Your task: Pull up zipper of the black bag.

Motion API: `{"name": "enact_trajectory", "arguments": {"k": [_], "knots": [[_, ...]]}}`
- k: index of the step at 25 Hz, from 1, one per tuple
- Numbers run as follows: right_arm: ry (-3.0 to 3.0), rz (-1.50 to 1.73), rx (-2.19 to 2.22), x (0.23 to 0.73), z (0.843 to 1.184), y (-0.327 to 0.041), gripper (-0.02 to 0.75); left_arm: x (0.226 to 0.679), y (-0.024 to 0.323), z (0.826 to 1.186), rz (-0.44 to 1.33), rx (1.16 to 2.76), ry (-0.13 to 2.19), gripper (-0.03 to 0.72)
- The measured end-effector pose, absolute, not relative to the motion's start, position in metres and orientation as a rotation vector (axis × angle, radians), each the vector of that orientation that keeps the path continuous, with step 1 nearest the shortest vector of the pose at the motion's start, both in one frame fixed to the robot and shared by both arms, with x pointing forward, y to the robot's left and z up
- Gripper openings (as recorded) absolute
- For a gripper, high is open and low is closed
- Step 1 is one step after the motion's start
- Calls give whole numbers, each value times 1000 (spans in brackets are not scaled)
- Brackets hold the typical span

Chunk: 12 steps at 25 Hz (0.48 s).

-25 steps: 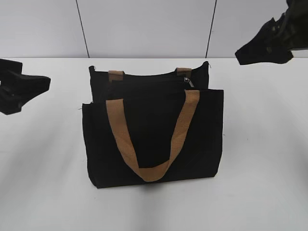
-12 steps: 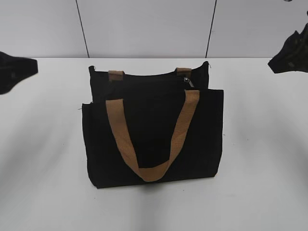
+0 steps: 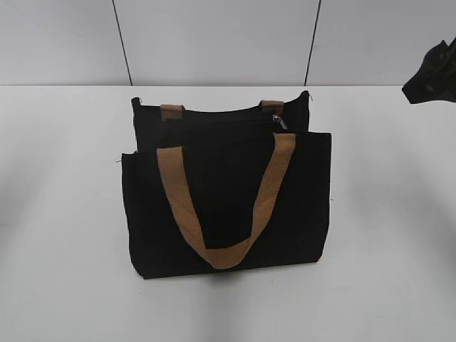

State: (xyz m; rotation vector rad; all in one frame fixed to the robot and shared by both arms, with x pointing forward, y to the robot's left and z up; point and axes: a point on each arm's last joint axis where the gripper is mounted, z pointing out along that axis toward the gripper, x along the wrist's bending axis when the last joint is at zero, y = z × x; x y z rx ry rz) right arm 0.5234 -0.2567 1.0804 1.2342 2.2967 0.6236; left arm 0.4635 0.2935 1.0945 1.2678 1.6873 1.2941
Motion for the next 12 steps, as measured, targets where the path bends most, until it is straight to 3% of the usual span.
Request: {"name": "enact_trajectory", "arguments": {"k": [3,8,12], "knots": [[2286,630,1245,524,1081,-257,448,463,305,1100,1339,1194,1742,393],[2282,633,1246,524,1081,-257,448,468,311,1092,1392,1210,1808,374],[2276,637,1252,524,1081,-257,448,468,329,1091,1238,820,1948,372]]}}
